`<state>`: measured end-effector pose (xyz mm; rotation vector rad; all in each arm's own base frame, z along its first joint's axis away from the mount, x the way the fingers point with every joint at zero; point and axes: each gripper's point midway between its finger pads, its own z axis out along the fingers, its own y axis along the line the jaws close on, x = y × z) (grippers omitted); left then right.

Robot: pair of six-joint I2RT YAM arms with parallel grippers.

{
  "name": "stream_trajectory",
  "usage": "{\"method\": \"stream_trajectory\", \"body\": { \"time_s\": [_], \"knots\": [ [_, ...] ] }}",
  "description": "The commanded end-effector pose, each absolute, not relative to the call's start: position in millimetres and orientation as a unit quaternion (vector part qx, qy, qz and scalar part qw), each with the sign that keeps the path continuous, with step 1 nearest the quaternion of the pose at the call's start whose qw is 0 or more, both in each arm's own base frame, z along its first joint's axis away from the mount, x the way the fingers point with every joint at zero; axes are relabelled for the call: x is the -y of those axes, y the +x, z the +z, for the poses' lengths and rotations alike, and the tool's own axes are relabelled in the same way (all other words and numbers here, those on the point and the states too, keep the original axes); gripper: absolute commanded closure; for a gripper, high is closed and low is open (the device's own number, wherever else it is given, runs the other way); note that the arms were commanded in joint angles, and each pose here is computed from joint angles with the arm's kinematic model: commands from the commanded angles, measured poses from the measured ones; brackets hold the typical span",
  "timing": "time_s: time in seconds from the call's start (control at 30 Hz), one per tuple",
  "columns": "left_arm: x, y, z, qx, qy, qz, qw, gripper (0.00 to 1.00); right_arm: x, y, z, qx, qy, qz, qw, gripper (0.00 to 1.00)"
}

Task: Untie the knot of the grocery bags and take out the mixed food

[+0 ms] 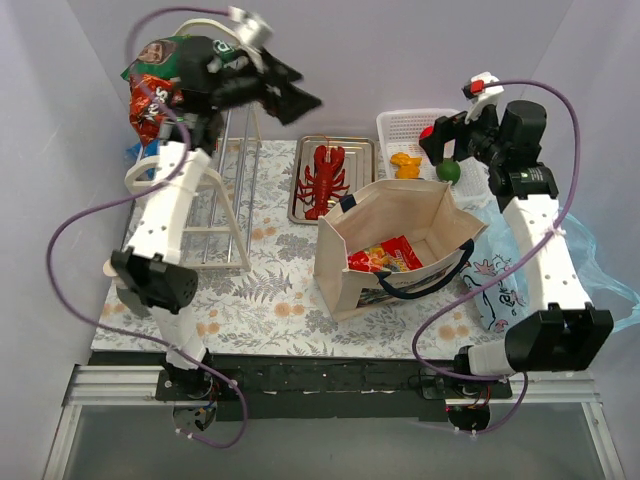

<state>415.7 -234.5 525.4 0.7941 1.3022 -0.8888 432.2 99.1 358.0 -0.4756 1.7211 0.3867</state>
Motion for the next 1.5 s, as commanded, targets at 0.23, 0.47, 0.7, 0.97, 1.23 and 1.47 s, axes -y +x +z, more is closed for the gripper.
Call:
{"method": "stream_trajectory", "body": {
  "time_s": [0.23,0.47,0.7,0.97,1.23,1.47],
  "knots": [
    [374.0,335.9,339.4,-0.694,0.417,-0.453,0.373,0.07,-122.0,307.2,320.2,-0.719,-0.413,0.162,0.535,0.08],
    [382.8,331.7,278.5,-0.756,0.405,-0.368,0.36,0.41,-131.7,224.9,231.3,-0.73,-0.523,0.184,0.399,0.16],
    [405.3,319.8,309.8,-0.697,0.459,-0.427,0.349,1.0,-123.4,168.6,206.5,-0.713,-0.566,0.18,0.374,0.17],
    [382.5,231.9,415.8,-0.45,0.552,-0.477,0.515,1.0,-117.5,154.2,193.0,-0.635,-0.63,0.119,0.43,0.13],
    [380.7,208.0,347.7,-0.493,0.554,-0.465,0.484,1.0,-129.1,165.4,173.4,-0.606,-0.64,0.125,0.456,0.13],
    [397.0,229.7,334.3,-0.544,0.503,-0.483,0.467,1.0,-163.4,191.5,208.5,-0.535,-0.671,0.158,0.488,0.14]
  ]
}}
